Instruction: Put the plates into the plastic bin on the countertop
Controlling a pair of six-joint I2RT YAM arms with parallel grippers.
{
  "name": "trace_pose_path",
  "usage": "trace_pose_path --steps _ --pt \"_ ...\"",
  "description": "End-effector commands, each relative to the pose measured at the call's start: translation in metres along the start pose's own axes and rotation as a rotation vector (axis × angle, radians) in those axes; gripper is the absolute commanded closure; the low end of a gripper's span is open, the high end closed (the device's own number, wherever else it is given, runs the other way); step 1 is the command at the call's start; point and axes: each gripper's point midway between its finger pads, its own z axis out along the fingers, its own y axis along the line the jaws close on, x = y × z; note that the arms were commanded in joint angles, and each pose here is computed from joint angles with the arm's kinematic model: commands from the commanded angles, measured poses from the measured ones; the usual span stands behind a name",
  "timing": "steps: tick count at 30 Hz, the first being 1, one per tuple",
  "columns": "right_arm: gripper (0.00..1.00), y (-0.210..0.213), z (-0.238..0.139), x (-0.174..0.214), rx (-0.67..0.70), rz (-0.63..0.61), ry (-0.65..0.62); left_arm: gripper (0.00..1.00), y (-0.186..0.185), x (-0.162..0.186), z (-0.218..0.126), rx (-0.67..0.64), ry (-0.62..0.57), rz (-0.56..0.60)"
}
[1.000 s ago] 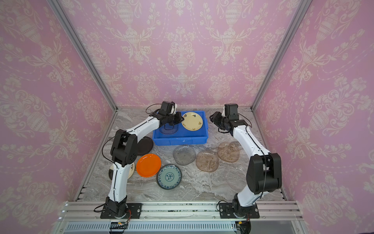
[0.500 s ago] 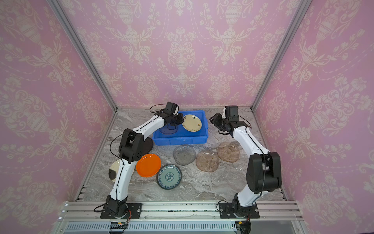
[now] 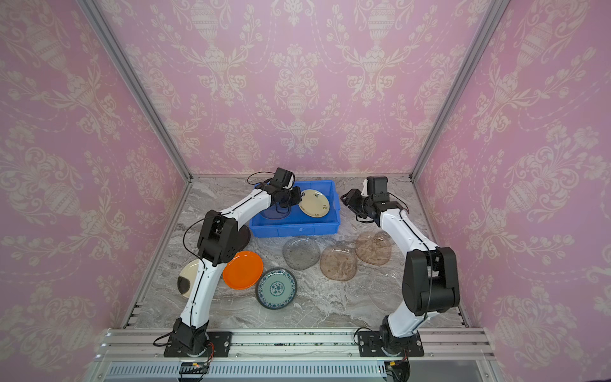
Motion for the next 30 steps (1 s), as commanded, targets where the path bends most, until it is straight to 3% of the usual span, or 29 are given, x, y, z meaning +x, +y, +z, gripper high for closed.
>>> trace_pose_path --steps 1,7,11,17,30 --pt "0.46 -0.005 0.003 0.002 -0.002 0.014 0.006 1.0 0.003 -0.002 0.005 -0.036 -0.012 0.028" --pt "0.46 -0.006 0.006 0.004 -0.005 0.016 0.015 0.99 0.004 -0.001 0.008 -0.047 -0.012 0.035" --pt "0.46 -0.005 0.008 0.004 -0.014 0.017 0.019 0.88 0.002 0.001 0.009 -0.042 -0.011 0.04" --pt "0.46 -0.004 0.009 0.005 -0.021 0.017 0.024 0.8 0.001 0.001 0.01 -0.047 -0.013 0.044" --pt "0.46 -0.006 0.013 0.009 -0.018 0.012 0.042 0.75 0.0 -0.006 0.007 -0.068 -0.021 0.082"
